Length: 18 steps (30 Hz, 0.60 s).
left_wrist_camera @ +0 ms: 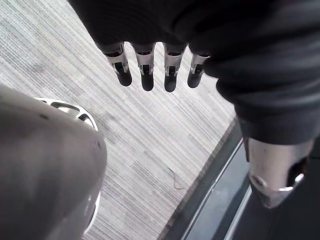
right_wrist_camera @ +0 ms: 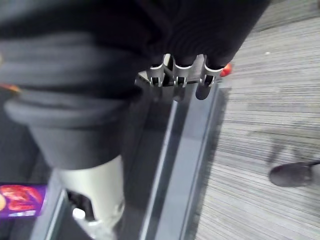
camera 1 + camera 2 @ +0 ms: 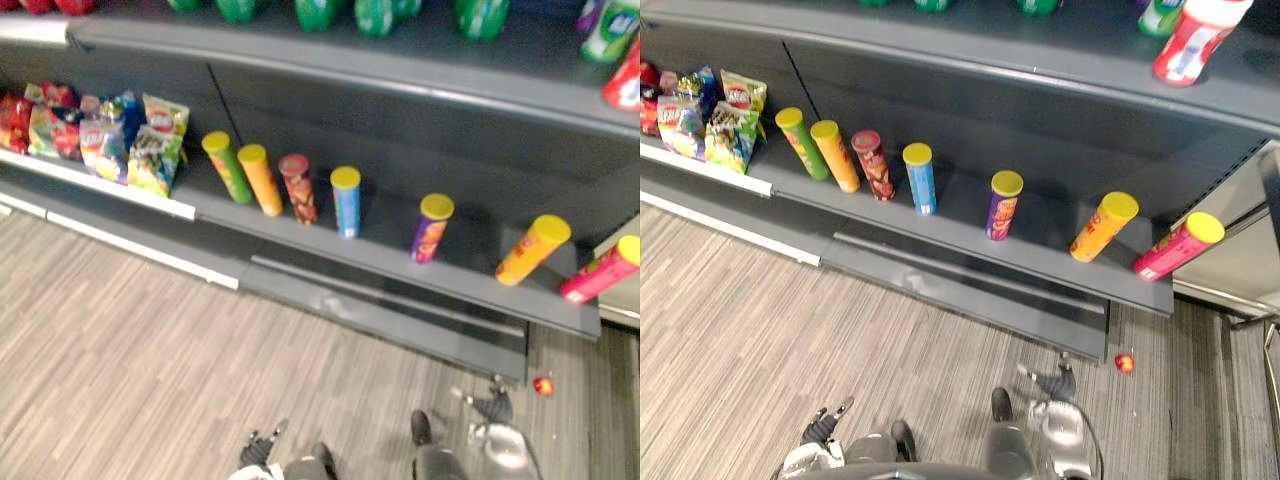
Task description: Put the gum and the chips on the shelf.
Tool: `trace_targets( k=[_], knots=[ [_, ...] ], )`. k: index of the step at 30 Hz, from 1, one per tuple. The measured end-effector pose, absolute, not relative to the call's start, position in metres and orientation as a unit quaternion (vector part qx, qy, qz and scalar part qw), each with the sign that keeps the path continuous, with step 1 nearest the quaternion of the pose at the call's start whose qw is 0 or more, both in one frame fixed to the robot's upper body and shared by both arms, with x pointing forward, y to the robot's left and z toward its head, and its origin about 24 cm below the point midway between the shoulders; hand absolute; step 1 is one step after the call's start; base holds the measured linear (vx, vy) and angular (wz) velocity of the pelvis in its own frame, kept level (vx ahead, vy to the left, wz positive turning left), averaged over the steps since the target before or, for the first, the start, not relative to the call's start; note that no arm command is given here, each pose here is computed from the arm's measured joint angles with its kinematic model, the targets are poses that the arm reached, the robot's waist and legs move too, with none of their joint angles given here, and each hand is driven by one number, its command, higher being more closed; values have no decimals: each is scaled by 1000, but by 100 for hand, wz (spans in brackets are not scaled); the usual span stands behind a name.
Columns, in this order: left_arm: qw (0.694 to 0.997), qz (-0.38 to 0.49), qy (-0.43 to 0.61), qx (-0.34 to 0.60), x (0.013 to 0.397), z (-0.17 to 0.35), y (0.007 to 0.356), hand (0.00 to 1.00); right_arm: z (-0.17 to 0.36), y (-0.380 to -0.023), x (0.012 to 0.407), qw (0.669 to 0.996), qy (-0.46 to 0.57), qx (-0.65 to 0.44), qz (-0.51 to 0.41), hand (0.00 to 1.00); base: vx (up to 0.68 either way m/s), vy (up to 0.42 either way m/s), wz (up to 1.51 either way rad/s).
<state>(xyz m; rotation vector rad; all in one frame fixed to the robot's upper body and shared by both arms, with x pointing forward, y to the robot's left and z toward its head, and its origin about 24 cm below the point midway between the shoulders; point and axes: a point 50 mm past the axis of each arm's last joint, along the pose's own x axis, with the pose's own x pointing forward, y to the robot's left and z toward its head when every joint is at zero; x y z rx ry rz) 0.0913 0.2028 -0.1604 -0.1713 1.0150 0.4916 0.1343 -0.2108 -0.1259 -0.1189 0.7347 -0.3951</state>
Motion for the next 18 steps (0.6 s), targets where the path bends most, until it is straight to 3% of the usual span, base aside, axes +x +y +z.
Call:
trace_targets(
  k=[10,18],
  knots=[
    [810,285,494,-132,64,-166,208,0,-163,-218,36,827,518,8,-217,0,26,-14,5],
    [789,321,494,-176,51,-168,203,0,-168,-215,7,780,544,96,-295,0,-26,-15,1]
  ],
)
